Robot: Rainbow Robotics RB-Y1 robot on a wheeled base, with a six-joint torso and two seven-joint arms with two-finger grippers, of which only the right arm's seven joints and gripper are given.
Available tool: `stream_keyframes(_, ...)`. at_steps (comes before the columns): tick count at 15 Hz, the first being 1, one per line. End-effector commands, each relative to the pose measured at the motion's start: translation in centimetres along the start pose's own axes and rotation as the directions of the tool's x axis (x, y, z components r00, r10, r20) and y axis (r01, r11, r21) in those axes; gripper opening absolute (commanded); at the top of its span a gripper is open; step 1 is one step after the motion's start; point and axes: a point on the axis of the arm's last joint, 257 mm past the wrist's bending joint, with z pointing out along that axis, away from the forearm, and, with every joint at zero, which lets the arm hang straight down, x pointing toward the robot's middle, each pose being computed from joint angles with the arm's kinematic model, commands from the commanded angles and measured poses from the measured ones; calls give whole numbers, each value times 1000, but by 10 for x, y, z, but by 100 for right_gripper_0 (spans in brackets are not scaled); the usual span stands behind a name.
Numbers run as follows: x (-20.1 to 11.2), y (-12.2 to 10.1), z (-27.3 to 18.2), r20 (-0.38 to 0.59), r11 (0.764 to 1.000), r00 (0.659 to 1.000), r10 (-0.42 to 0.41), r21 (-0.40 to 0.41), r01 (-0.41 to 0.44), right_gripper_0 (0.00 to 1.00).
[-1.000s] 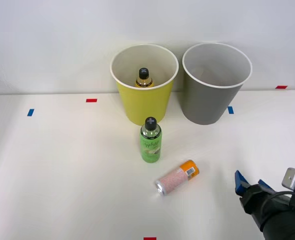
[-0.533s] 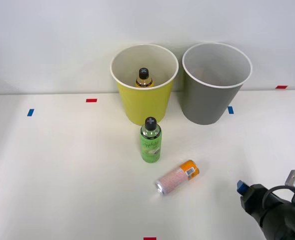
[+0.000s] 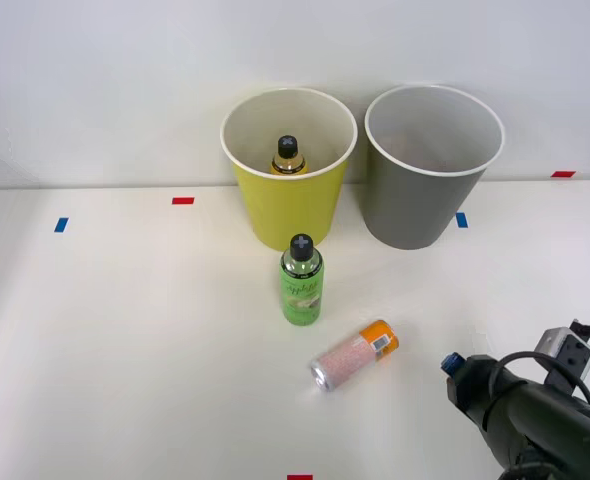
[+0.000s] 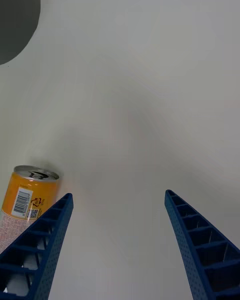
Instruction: Put cans in the gray bin, plastic bottles in the light green bin
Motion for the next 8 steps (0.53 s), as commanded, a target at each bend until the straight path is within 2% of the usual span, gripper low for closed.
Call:
stream_keyframes(1, 5, 13, 10, -47, 1000, 999, 1, 9, -1, 63)
stream_keyframes(4, 12, 29, 23, -78, 998, 995, 55, 4, -55, 63)
stream_keyframes(8, 23, 45, 18, -174, 994, 979, 108, -8, -111, 64)
